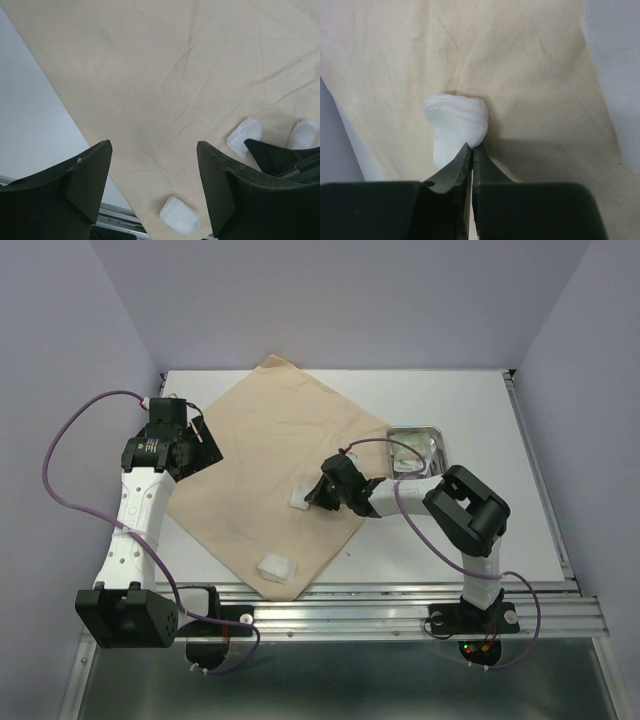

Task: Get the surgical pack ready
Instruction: Adjust the medical item in the surgical kit.

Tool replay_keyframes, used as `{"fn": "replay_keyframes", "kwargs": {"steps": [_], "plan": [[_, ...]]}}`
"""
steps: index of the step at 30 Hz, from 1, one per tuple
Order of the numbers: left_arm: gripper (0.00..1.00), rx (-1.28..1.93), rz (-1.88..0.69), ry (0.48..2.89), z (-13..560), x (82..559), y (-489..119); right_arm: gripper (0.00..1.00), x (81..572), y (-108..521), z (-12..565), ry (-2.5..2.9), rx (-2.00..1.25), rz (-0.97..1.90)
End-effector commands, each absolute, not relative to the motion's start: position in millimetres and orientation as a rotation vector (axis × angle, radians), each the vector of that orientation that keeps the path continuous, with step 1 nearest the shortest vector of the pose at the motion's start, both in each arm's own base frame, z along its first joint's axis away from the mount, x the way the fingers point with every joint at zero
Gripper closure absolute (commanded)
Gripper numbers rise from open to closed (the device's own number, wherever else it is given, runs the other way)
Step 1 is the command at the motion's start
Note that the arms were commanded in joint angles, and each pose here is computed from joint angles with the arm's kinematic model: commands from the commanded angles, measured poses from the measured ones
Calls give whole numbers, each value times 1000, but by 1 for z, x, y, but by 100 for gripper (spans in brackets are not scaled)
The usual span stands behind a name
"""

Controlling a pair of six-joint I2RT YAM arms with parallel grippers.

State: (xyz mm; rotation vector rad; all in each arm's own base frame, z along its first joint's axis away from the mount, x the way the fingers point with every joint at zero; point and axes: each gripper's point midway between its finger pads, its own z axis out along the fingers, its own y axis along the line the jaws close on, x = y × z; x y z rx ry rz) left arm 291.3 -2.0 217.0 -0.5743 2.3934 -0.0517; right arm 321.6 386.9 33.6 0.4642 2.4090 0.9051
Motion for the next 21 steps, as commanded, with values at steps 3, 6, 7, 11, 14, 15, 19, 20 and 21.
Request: {"fn": "replay_keyframes", "kwargs": {"steps": [3,6,7,11,14,15,19,20,21], "plan": [[20,-558,-57,2359,224,289,-1,99,336,401,93,2321,119,991],[20,-555,-60,2361,223,289,-1,99,339,399,109,2312,-43,1015],[20,-557,-60,2361,223,289,-1,99,340,400,117,2310,-78,1029],[20,-557,-65,2360,224,289,-2,99,342,391,135,2301,-215,1055],[20,-559,-65,2361,223,289,-2,99,346,372,142,2321,-225,1062],[20,-559,-66,2359,223,288,-2,99,346,367,143,2321,-240,1066],[20,-561,-64,2360,223,289,-2,99,347,340,145,2360,-272,1074],[20,-561,-66,2361,223,290,-2,99,345,335,144,2370,-281,1080],[20,-561,-65,2363,222,290,-2,99,348,328,147,2367,-298,1081]]}}
